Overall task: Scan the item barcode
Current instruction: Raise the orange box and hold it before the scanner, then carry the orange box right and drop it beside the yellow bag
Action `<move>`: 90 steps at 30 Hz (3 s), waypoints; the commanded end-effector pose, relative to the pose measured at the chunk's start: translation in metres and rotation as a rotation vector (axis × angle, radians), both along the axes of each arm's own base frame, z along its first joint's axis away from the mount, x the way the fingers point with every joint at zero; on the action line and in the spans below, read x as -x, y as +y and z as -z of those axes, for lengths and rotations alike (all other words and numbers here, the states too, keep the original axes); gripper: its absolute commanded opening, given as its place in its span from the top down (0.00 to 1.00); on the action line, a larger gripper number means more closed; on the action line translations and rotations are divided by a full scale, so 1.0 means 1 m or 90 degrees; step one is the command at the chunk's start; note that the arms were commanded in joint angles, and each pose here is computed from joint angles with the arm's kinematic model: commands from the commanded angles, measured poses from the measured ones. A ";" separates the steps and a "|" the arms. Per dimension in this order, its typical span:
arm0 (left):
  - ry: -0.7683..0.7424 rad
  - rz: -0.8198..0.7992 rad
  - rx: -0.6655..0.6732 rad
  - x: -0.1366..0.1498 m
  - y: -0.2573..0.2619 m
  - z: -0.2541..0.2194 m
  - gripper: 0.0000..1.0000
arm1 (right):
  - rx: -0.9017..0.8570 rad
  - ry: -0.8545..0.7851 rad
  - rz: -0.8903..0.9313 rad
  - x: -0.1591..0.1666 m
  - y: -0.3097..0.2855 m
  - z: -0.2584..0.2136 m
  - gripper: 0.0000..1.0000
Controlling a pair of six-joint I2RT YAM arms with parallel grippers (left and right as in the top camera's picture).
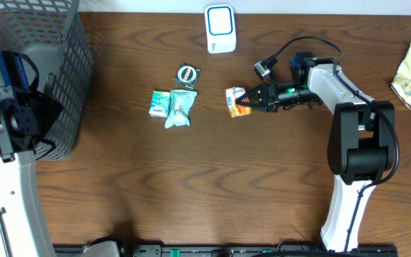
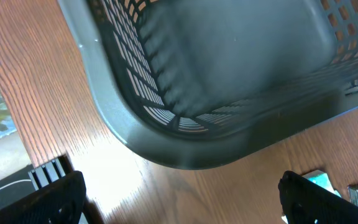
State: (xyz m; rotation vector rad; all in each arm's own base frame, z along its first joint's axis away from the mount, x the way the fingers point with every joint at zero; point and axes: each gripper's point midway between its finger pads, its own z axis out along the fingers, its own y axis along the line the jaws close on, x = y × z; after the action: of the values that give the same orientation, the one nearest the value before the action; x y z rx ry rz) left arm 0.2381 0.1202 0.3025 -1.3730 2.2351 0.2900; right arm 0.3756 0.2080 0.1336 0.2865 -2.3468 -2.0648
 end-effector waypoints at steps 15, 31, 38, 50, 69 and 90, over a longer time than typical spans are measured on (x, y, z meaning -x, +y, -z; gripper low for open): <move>-0.003 -0.011 -0.004 0.003 0.002 -0.001 0.02 | -0.104 -0.176 -0.027 0.039 0.015 -0.137 0.99; -0.003 -0.011 -0.004 0.003 0.002 -0.001 0.02 | -0.111 -0.271 -0.048 0.063 0.020 -0.176 0.99; -0.003 -0.011 -0.004 0.003 0.002 -0.001 0.02 | 0.266 -0.254 -0.005 0.026 0.023 -0.085 0.99; -0.003 -0.011 -0.004 0.003 0.002 -0.001 0.02 | 0.733 -0.482 0.216 -0.060 0.036 -0.030 0.99; -0.003 -0.011 -0.004 0.003 0.002 -0.001 0.02 | 0.827 -0.703 0.271 -0.225 0.036 -0.058 0.99; -0.003 -0.011 -0.004 0.003 0.002 -0.001 0.02 | 1.045 -0.976 0.021 -0.265 0.037 0.000 0.99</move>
State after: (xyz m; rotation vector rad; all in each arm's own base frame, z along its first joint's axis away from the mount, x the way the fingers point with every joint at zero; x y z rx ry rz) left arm 0.2381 0.1202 0.3025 -1.3730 2.2351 0.2900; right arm 0.6387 0.2491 0.1221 1.8875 -3.3231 1.0887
